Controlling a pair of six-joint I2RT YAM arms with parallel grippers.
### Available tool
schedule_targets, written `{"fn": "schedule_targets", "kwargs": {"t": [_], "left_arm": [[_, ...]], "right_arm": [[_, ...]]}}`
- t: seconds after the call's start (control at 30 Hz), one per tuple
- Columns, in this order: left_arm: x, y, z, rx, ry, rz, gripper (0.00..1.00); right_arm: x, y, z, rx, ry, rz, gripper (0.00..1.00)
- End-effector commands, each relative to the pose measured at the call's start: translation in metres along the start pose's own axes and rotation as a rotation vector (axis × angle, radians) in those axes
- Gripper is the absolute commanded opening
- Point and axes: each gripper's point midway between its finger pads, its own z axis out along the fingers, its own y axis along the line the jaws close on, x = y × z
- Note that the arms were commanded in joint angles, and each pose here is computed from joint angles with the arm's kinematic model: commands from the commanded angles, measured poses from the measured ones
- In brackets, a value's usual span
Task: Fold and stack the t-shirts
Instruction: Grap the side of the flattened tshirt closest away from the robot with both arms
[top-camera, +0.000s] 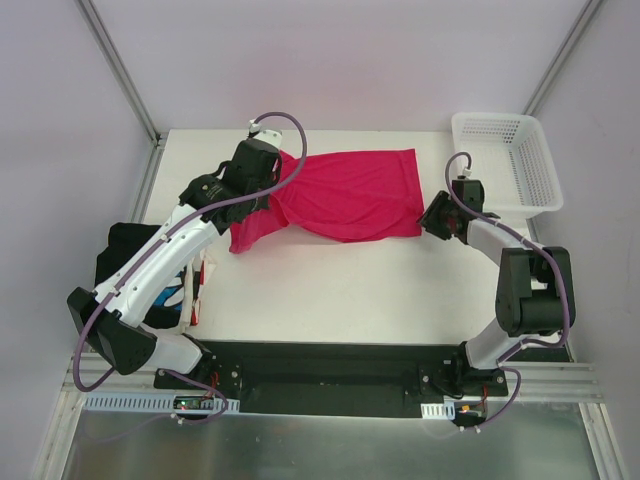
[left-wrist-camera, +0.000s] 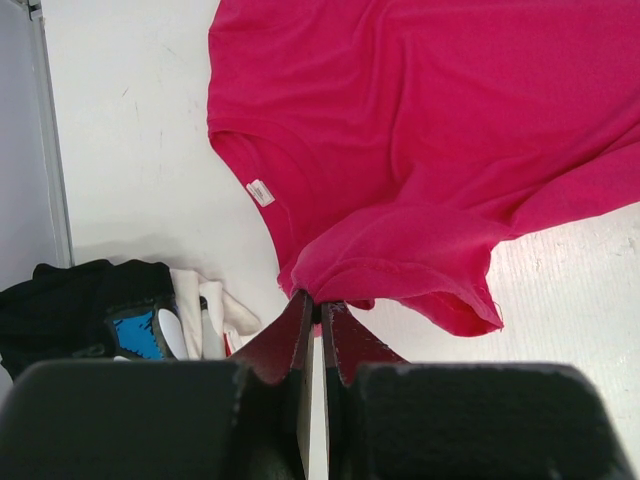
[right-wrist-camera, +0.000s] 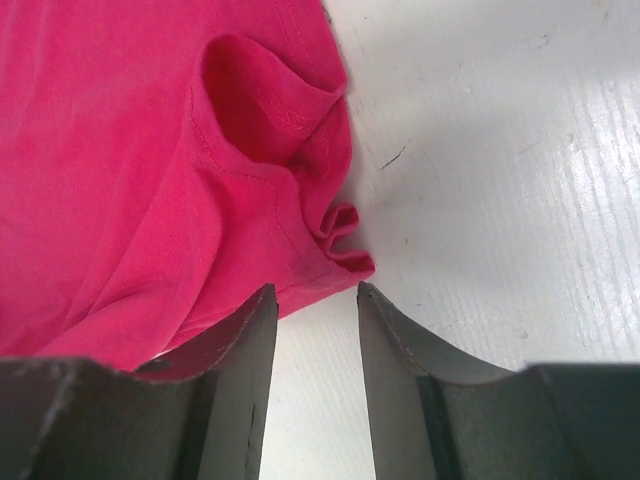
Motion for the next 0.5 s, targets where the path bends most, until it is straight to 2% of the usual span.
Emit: {"fn": "schedule_targets", "kwargs": {"t": [0.0, 0.47], "left_arm": [[-0.014, 0.004, -0.005, 0.003, -0.049, -0.021, 0.0], [-0.013, 0.005, -0.005, -0.003, -0.048, -0.016, 0.0]], "right_arm": [[-0.004, 0.007, 0.003, -0.03, -0.024, 0.01, 0.4], [0.005, 0.01, 0.015, -0.034, 0.001, 0.015, 0.39]]}}
